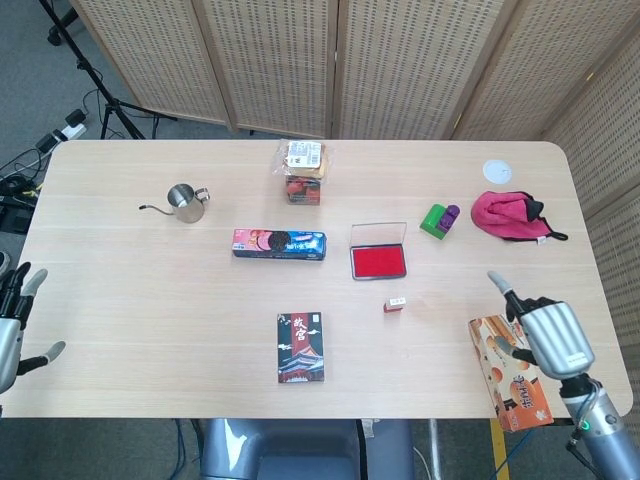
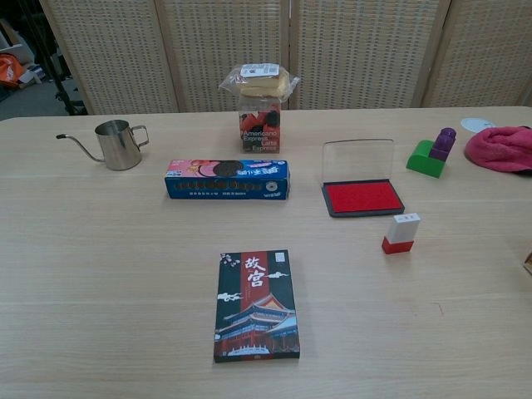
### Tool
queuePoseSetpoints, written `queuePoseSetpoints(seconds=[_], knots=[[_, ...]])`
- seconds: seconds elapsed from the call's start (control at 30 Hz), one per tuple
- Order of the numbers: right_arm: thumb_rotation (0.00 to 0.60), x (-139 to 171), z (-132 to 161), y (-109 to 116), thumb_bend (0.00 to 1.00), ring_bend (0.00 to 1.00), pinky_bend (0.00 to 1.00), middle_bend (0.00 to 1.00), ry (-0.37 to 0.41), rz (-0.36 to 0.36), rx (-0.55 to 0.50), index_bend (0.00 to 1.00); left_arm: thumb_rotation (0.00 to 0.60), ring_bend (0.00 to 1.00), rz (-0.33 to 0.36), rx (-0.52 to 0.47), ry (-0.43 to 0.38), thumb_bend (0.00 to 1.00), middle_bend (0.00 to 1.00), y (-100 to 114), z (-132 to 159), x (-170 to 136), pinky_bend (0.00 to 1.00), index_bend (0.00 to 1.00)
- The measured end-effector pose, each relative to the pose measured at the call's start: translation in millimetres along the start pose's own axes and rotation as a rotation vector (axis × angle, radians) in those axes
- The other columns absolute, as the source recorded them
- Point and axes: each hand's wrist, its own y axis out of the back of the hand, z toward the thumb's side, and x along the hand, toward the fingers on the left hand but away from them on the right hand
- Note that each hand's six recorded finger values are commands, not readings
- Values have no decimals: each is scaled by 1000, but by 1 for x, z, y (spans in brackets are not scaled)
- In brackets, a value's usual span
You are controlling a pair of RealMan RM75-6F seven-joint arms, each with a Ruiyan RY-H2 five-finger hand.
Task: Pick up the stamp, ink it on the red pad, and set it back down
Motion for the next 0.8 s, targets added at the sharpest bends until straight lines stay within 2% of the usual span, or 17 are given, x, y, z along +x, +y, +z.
queuePoseSetpoints(seconds=[0.23, 0.33, 0.63, 0.8], knots=[[600, -35, 30, -21, 6, 1000, 1000, 904, 87, 145, -37, 131, 600, 0, -2, -6, 19, 0, 0, -1, -5, 1, 0, 0], [600, -49, 42, -30, 86, 1000, 1000, 918, 103, 197, -22, 175, 600, 0, -3, -9, 26, 0, 0, 0, -7, 1, 0, 0], [600, -84, 71, -56, 329, 1000, 1000, 920, 88, 257, 19, 282, 600, 0, -4, -15, 34, 0, 0, 0, -9, 0, 0, 0], [600, -95, 81, -65, 337, 1000, 1000, 921, 80, 272, 25, 317, 600, 0, -4, -15, 36, 0, 0, 1, -10, 1, 0, 0]])
